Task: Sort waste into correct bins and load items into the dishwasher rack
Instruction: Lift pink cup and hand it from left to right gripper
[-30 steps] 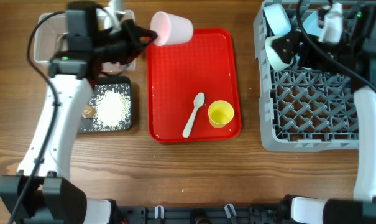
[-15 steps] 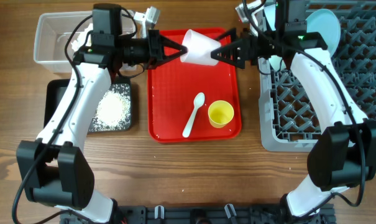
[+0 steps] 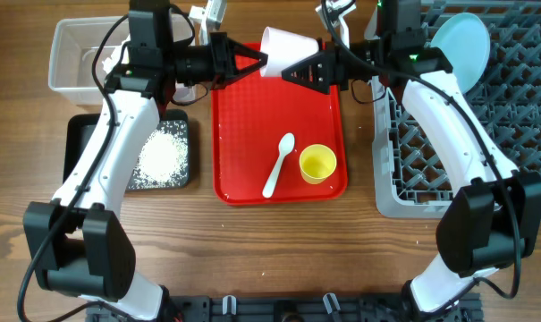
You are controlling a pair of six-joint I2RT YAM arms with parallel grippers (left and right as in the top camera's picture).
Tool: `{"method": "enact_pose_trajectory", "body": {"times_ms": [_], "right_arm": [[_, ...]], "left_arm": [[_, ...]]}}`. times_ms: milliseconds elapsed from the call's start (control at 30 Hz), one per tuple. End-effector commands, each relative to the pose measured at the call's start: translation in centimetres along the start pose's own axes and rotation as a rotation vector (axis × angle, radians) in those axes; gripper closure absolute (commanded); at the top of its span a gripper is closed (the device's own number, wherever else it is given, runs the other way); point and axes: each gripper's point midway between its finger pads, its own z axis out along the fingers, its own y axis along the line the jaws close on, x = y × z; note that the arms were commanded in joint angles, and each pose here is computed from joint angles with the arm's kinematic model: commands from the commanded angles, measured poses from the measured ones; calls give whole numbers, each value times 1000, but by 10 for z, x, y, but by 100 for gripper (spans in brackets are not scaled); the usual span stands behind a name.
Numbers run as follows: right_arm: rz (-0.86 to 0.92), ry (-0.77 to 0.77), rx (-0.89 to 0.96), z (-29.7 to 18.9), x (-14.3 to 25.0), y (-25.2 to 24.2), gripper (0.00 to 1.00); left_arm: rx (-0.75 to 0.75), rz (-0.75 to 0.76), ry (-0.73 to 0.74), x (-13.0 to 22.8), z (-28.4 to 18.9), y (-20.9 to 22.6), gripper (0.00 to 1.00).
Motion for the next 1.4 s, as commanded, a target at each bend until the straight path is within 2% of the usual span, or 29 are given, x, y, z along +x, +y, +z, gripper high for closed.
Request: {"method": "enact_pose_trajectory", "body": {"times_ms": [0,200,300,400,633,700,833,900,967,1000,1067,1133,1267,1367], "right_arm": [[26,-13,19,2,-5,-8,30],[-12,-24,17,2,-12,-7,29],[-34,-45,11,2,-23,-4,21],[-66,-63,5,1,-33,0,20],[-50,-40,2,15,-25,0,21],[-50,-31,16,22,-21,-3,23],[-49,-34,24,22,-22,-4,36],[-53,-36,27,22,-22,-4,40],[-52,-36,26,22,-22,-4,43],[-53,-36,27,22,-22,-4,43],[-53,-36,26,22,-22,-4,44],[-53,-36,26,22,-22,-4,45],[-30,-69,60,0,-30,-11,51],[-30,-106,90,-28,-38,-13,53]], "left_arm": [[18,-7,19,3,1,-3,96],[18,-7,19,3,1,-3,96],[17,-10,21,4,1,-3,96],[17,-11,21,4,1,-3,96],[28,-5,9,-1,1,-7,96],[32,-6,5,-2,1,-8,96],[29,-6,2,-3,1,-8,96],[29,-6,2,-3,1,-8,88],[24,-5,-4,-4,1,-7,68],[22,-4,-7,-4,1,-7,62],[10,-4,-20,-7,1,-5,66],[7,-4,-23,-7,1,-4,66],[5,-4,-27,-8,0,-3,48],[-17,-4,-49,-12,0,0,46]]}}
